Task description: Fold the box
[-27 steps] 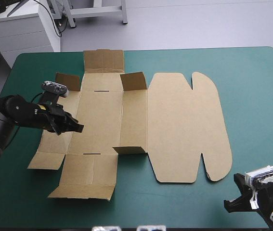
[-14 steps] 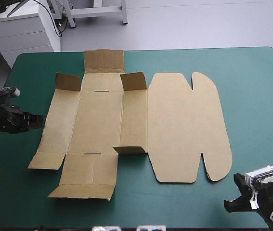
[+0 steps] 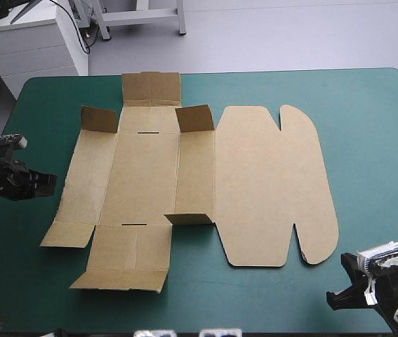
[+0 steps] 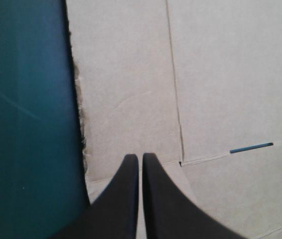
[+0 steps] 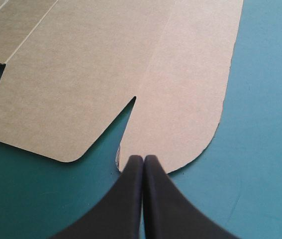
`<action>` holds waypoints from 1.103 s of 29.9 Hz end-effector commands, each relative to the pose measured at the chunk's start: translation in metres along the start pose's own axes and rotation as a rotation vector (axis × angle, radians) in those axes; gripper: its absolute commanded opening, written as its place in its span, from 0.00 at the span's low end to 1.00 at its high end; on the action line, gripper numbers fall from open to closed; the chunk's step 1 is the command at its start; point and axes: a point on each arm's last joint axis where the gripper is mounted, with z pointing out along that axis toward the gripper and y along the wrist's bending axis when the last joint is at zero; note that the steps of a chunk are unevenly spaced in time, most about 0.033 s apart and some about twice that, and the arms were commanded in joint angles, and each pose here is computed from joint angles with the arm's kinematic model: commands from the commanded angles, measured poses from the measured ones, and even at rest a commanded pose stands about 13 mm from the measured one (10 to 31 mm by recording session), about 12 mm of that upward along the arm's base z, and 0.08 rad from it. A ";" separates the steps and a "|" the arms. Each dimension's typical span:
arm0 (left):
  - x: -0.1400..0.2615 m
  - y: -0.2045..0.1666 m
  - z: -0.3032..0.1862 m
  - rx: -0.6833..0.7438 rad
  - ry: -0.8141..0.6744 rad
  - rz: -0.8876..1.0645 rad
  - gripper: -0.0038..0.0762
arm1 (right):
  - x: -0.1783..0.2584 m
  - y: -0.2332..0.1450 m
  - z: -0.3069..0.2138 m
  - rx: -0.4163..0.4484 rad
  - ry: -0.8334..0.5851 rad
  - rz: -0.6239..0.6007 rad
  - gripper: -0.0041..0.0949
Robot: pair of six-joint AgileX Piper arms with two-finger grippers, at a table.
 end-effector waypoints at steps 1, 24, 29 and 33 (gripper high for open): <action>-0.008 0.002 -0.003 0.006 -0.036 -0.016 0.07 | -0.013 0.000 -0.004 0.003 -0.085 -0.009 0.02; -0.005 0.049 0.072 0.084 0.198 -0.158 0.73 | -0.013 0.000 -0.004 0.003 -0.085 -0.009 0.02; -0.003 0.046 0.082 0.209 0.236 -0.173 0.73 | -0.013 0.000 -0.004 0.003 -0.085 -0.009 0.02; -0.004 0.042 0.090 0.266 0.220 -0.213 0.73 | -0.013 0.000 -0.004 0.003 -0.085 -0.009 0.02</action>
